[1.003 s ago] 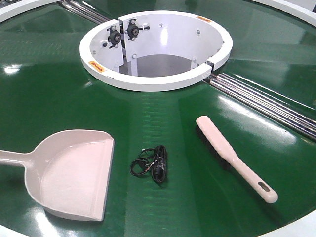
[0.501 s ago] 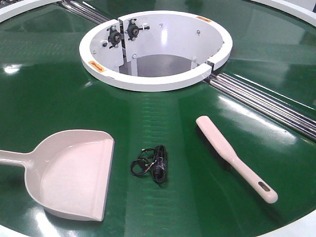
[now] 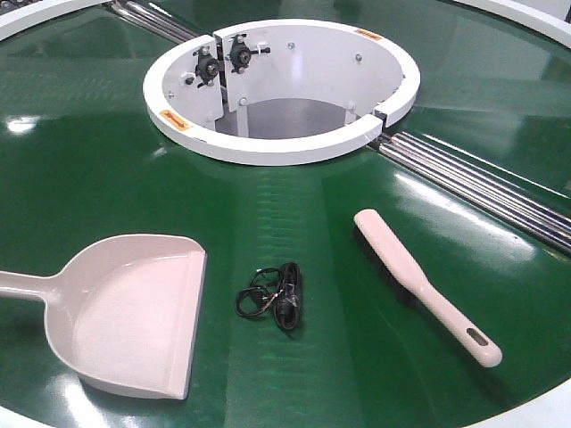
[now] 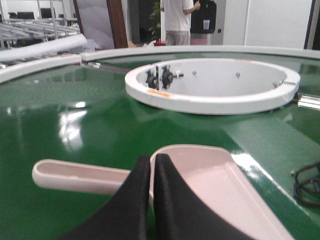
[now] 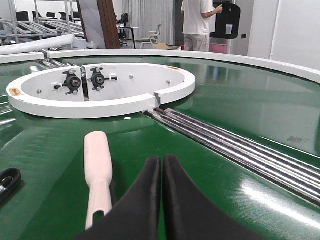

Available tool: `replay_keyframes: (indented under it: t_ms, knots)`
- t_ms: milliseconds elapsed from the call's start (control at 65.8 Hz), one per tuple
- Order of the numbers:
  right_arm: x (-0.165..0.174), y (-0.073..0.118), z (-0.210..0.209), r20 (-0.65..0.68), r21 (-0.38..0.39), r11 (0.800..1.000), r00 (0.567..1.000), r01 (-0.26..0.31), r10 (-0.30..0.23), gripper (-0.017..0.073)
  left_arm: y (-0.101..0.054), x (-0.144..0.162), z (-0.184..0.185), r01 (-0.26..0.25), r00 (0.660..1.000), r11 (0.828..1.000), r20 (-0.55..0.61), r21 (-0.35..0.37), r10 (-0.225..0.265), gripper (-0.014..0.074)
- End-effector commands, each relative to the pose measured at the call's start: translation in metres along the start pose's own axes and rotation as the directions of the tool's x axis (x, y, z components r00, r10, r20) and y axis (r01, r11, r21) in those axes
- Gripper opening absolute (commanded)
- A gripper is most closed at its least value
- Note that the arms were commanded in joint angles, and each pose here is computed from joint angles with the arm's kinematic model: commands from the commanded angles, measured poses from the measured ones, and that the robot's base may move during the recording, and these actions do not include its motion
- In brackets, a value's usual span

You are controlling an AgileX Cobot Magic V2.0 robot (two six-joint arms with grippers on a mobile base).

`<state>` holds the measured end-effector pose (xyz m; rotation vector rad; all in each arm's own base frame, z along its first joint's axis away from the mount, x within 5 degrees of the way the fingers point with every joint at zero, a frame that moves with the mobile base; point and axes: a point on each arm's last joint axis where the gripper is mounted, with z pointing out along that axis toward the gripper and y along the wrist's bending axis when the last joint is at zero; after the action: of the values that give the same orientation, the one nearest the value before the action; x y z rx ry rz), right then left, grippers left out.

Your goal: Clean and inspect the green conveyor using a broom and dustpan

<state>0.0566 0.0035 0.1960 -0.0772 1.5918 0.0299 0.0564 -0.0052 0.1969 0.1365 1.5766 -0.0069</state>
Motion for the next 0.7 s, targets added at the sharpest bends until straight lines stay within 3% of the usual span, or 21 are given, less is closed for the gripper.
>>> replay_keyframes:
  t_ms: [0,137,243,395,517,592,684]
  knots:
    - [-0.006,0.0,-0.001,0.082,0.002,1.0,0.997,0.012,-0.013,-0.0009,0.001,-0.014,-0.002,0.006,0.985,1.0,0.172,-0.011,-0.004,-0.0006]
    - [-0.006,0.0,-0.001,0.082,0.002,1.0,0.997,0.012,-0.013,-0.0009,0.004,-0.051,-0.011,0.012,0.929,0.999,0.369,-0.029,0.0,-0.0006]
    - [-0.006,0.0,-0.001,0.082,0.002,1.0,0.997,0.012,-0.013,-0.0009,0.007,-0.078,-0.014,0.025,0.919,0.999,0.394,-0.028,-0.013,-0.0006]
    - [-0.006,0.0,-0.001,0.082,0.002,1.0,0.997,0.012,-0.013,-0.0009,0.009,-0.113,0.001,0.042,0.97,0.999,0.24,-0.007,-0.039,-0.0006]
    - [-0.006,0.0,-0.001,0.082,0.002,1.0,0.997,0.012,-0.013,-0.0009,0.009,-0.129,0.023,0.039,0.999,0.999,0.032,0.012,-0.04,-0.0006]
    - [-0.006,0.0,-0.001,0.082,0.002,1.0,0.997,0.012,-0.013,-0.0009,0.009,-0.132,0.037,0.041,0.993,0.999,-0.115,0.026,-0.038,-0.0006]
    - [-0.006,0.0,-0.001,0.082,0.002,1.0,0.997,0.012,-0.013,-0.0009,0.008,-0.133,0.051,0.044,0.958,0.998,-0.284,0.041,-0.031,-0.0006]
